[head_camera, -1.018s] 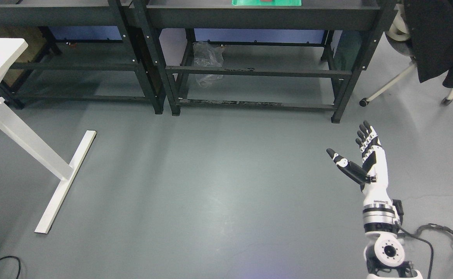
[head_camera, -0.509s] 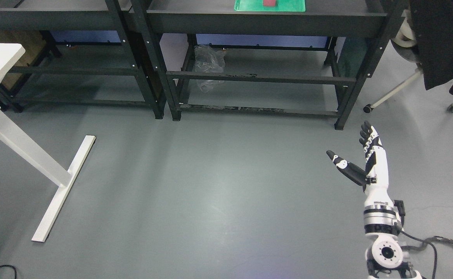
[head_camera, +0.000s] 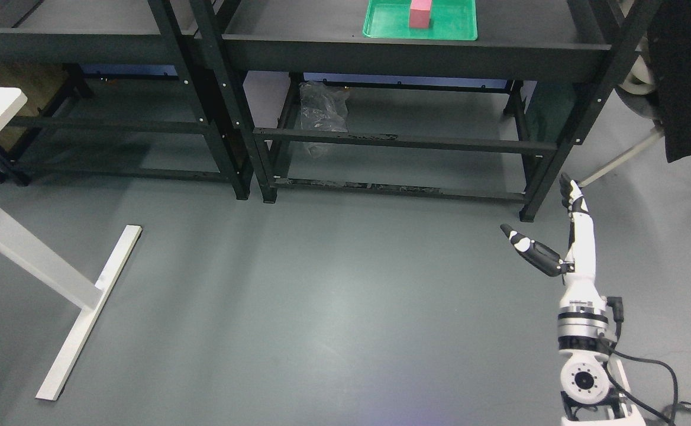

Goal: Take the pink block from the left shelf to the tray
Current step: 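Drive toward the shelf and raise the right hand toward the green tray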

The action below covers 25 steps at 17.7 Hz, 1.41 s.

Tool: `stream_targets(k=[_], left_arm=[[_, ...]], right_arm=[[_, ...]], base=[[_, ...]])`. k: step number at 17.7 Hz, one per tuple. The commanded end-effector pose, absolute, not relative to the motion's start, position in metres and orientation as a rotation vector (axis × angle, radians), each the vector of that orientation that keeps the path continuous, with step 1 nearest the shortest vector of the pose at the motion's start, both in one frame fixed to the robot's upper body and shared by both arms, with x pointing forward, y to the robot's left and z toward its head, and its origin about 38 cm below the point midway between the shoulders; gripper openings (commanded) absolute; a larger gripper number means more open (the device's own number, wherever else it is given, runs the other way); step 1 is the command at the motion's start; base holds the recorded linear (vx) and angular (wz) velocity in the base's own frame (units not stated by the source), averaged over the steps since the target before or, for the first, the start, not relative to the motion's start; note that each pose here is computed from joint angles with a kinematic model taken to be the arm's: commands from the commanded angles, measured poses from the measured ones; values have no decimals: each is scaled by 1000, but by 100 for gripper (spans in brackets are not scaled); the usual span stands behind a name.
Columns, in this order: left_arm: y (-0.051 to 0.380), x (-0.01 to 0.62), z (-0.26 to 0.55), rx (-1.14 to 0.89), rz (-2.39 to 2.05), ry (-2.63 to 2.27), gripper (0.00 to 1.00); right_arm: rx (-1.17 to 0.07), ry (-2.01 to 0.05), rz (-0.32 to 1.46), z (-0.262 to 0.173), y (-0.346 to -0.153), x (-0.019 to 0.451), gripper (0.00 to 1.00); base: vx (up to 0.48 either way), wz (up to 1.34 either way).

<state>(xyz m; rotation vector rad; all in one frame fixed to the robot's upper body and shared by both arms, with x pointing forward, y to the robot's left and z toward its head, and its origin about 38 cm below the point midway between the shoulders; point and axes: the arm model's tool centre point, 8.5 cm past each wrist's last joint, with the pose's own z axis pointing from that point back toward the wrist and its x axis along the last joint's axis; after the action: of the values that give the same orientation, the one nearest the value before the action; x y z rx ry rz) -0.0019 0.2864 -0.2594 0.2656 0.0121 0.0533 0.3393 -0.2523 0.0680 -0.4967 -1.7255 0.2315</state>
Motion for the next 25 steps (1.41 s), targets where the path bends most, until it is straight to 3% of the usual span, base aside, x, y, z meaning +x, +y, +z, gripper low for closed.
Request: stream_targets(k=[1, 6, 11, 17, 21, 25], left_arm=[[297, 23, -258, 281, 56, -35, 100], [297, 23, -258, 281, 56, -35, 100], [297, 23, -258, 281, 56, -35, 100], [297, 23, -258, 281, 56, -35, 100], [297, 23, -258, 281, 56, -35, 100], [297, 23, -258, 281, 56, -35, 100]], right_arm=[[-908, -1661, 773, 76, -248, 339, 100], [-880, -1675, 837, 81, -250, 337, 98], [-1136, -1566, 1141, 86, -253, 345, 98], [-1184, -1657, 1080, 99, -246, 349, 99], [-1270, -1884, 916, 109, -225, 332, 99], [-1287, -1947, 834, 115, -216, 330, 99]], base=[[208, -120], [233, -112], [250, -56], [273, 55], [295, 143], [289, 130]])
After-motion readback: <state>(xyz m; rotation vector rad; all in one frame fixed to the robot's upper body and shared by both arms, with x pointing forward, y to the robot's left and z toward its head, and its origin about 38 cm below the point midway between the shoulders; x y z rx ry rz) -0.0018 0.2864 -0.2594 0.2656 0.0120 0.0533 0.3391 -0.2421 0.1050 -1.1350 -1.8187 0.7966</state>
